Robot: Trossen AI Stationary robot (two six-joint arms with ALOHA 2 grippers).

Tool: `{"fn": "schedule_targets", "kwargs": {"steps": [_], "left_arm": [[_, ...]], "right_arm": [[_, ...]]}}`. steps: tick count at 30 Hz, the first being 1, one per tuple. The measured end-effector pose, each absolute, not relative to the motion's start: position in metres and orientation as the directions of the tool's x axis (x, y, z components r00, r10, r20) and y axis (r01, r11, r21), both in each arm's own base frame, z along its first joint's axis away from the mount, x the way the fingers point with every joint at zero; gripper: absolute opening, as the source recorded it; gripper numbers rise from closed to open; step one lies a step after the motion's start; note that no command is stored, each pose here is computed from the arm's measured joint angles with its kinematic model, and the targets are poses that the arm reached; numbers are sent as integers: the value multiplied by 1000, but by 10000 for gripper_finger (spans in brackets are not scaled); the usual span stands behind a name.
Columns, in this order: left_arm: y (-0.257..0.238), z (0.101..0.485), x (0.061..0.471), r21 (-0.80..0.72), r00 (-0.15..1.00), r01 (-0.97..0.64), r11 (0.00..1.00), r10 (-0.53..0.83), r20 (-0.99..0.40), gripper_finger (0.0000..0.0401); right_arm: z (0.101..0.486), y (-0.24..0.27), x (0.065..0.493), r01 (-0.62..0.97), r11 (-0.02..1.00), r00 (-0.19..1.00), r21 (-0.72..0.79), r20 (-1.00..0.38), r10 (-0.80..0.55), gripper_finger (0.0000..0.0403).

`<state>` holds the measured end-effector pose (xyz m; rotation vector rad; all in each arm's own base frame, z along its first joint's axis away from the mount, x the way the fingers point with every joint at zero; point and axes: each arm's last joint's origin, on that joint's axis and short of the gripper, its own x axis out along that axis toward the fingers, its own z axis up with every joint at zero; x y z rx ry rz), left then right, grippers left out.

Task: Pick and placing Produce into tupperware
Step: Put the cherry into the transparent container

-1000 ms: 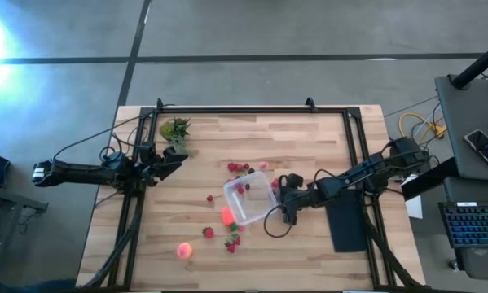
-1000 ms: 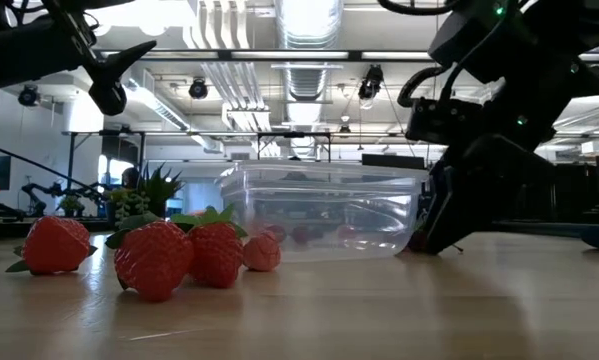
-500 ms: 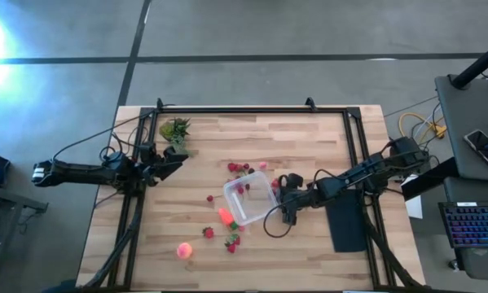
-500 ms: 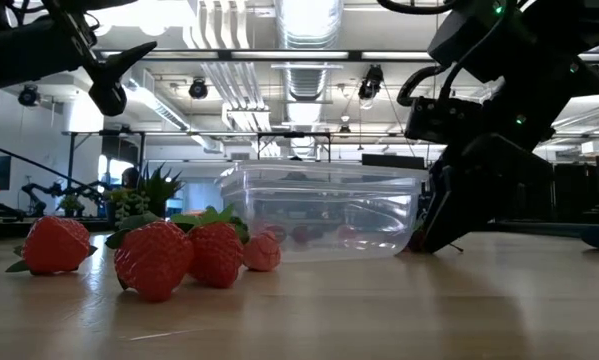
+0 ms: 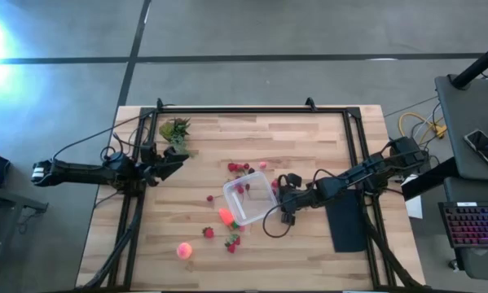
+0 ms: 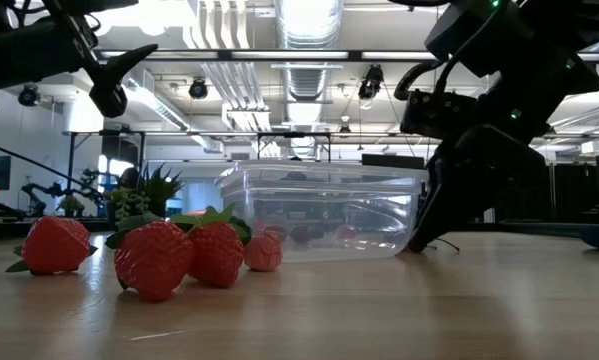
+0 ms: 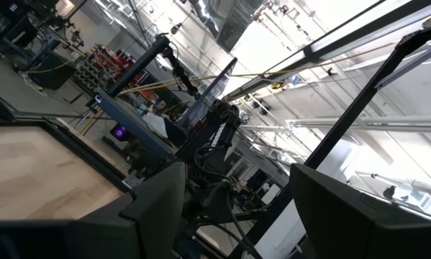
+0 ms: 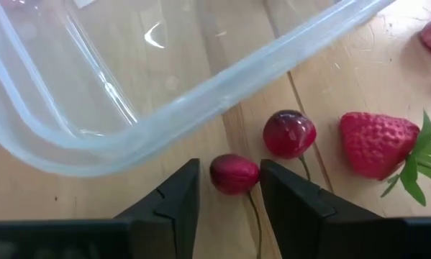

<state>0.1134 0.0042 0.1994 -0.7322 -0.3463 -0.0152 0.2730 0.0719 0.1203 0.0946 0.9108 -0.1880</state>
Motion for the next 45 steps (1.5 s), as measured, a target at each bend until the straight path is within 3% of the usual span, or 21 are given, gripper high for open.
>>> {"fn": "schedule_targets", "kwargs": {"steps": [7, 17, 25, 36, 42, 45], "left_arm": [[4, 199, 113, -653, 943, 131, 746, 108, 313, 238], [4, 199, 114, -653, 944, 131, 746, 108, 313, 238], [5, 199, 113, -657, 942, 118, 745, 126, 312, 238], [5, 199, 114, -657, 942, 116, 745, 126, 310, 238], [5, 199, 114, -658, 943, 115, 745, 127, 309, 238], [5, 199, 114, -658, 943, 115, 745, 127, 308, 238]], "right_arm": [[119, 68, 272, 222, 975, 589, 3, -798, -131, 146], [118, 65, 273, 231, 973, 588, 4, -797, -137, 99], [124, 65, 272, 232, 973, 560, -11, -816, -143, 85], [185, 58, 250, 310, 951, 582, 4, -791, -186, 83], [217, 61, 262, 116, 989, 686, 92, -728, -13, 98], [214, 61, 280, 108, 992, 666, 69, -746, -21, 107]]}}
